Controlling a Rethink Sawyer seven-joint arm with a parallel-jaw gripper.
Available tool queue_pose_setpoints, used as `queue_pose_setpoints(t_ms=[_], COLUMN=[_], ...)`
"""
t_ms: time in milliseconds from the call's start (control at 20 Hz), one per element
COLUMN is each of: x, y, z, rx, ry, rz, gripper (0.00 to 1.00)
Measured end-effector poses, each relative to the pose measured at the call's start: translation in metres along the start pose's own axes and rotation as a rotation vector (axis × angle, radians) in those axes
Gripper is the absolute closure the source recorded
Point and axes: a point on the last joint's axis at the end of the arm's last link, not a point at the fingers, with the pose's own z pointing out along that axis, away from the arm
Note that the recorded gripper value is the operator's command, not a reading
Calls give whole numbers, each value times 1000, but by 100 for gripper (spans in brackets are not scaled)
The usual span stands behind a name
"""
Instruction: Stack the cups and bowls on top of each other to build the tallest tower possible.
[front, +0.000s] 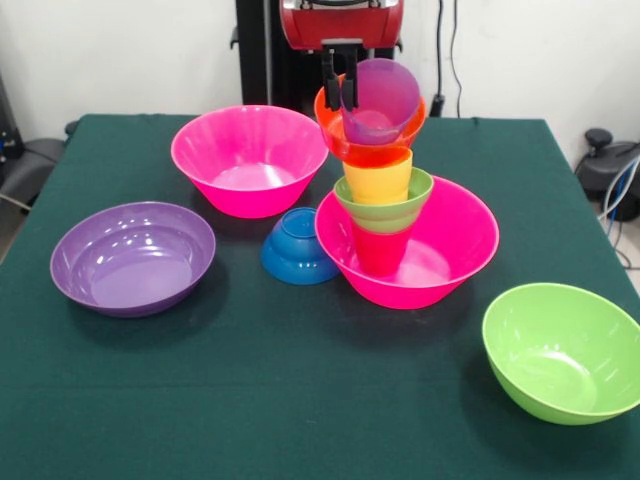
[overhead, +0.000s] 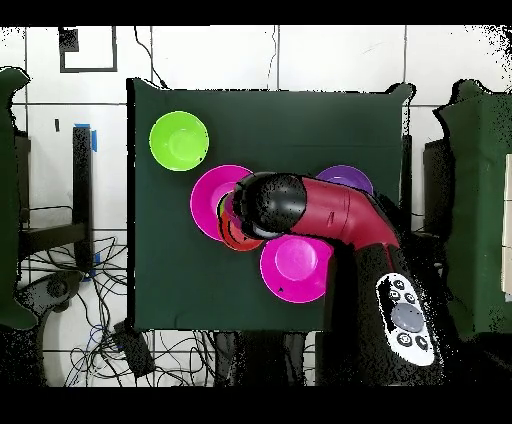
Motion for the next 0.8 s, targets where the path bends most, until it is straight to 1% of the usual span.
queue_pose_setpoints(t_ms=[350,500,550,800], x=[-8,-9,-11,-13], y=[-5,-7,-9,-12], z=[-4,-6,-8,-12], rx=[2,2,2,3], ry=[-57,-68,-79,-90], rz=[11,13,18,24], gripper=[100,100,100,100])
